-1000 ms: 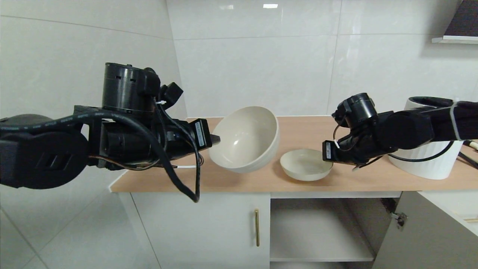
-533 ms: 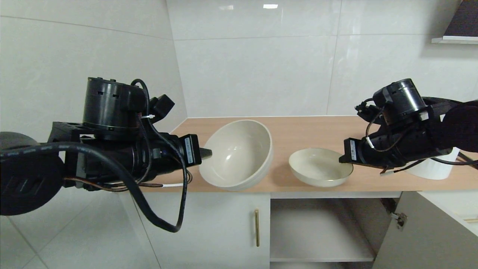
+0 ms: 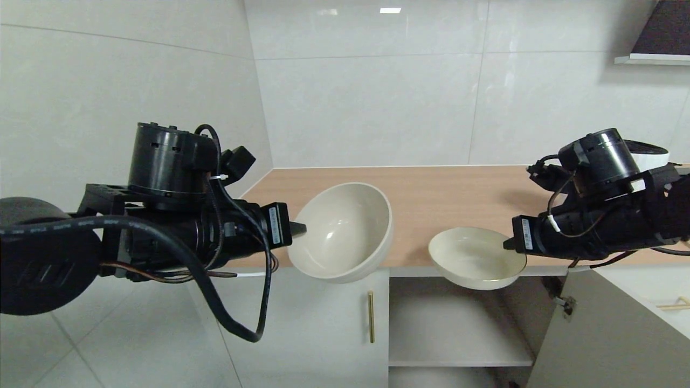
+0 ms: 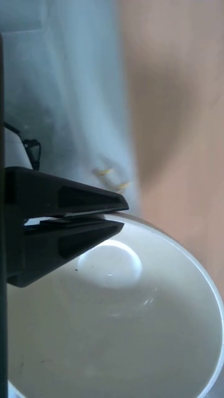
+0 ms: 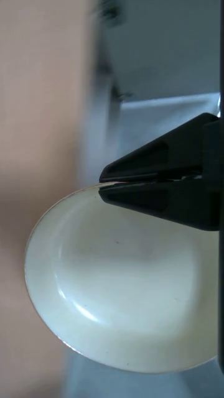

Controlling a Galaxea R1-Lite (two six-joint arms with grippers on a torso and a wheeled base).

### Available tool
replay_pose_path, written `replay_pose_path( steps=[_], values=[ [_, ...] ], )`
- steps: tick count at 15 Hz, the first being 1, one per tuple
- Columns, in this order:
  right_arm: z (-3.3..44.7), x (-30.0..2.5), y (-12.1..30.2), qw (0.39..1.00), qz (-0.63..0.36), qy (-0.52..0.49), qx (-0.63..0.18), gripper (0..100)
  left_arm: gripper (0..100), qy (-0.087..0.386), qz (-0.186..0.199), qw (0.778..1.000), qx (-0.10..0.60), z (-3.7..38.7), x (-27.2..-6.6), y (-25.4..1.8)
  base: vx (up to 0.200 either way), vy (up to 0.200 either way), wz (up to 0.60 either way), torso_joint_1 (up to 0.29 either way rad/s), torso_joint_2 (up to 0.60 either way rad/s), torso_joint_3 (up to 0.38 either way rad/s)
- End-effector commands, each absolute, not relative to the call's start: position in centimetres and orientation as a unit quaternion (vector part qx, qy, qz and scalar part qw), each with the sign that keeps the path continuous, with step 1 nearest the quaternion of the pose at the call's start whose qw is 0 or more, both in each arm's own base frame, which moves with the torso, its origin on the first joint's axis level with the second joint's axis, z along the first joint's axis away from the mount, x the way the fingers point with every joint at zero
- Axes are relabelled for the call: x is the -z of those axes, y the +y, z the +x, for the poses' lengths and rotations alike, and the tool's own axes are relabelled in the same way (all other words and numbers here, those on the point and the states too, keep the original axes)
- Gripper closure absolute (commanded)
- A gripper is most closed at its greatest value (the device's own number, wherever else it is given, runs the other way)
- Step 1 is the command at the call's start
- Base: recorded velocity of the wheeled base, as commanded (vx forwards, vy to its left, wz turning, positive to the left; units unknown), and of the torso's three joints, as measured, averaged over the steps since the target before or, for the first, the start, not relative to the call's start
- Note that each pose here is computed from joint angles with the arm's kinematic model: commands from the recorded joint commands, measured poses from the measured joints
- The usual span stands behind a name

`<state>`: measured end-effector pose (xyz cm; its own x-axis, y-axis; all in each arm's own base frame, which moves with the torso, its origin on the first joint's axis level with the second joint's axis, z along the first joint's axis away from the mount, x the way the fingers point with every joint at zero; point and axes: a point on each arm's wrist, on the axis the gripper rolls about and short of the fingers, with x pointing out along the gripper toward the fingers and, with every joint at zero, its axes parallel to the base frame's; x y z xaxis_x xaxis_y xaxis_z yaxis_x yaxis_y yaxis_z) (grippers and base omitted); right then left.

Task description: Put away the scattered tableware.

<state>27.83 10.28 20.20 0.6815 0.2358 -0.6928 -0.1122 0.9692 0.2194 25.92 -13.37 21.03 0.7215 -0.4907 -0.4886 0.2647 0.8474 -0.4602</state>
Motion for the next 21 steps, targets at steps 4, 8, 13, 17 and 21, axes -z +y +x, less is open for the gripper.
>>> replay_pose_path(
  steps=[4, 8, 13, 17, 21],
  values=[
    [27.7, -19.6, 9.6, 0.914, 0.070, 0.390, -0.090, 100, 100, 0.328, -0.167, 0.907, 0.206, 26.4, -19.7, -13.8, 0.000, 0.000, 0.00, 0.000, 0.00, 0.000],
    [27.9, -19.3, 9.7, 0.912, 0.069, 0.394, -0.090, 100, 100, 0.333, -0.166, 0.905, 0.204, 26.6, -19.4, -13.9, 0.000, 0.000, 0.00, 0.000, 0.00, 0.000],
    [28.1, -19.0, 9.7, 0.910, 0.067, 0.399, -0.088, 100, 100, 0.339, -0.164, 0.904, 0.203, 26.8, -19.0, -14.1, 0.000, 0.000, 0.00, -0.046, 0.11, 0.068],
    [28.0, -18.9, 9.7, 0.909, 0.065, 0.401, -0.089, 100, 100, 0.340, -0.164, 0.904, 0.203, 26.8, -19.0, -14.1, 0.000, 0.000, 0.00, -0.172, 0.44, 0.265],
    [27.9, -18.7, 9.8, 0.908, 0.056, 0.404, -0.093, 100, 100, 0.343, -0.163, 0.903, 0.202, 26.9, -18.8, -14.1, 0.000, 0.000, 0.00, -0.166, 0.47, 0.291]
  ],
)
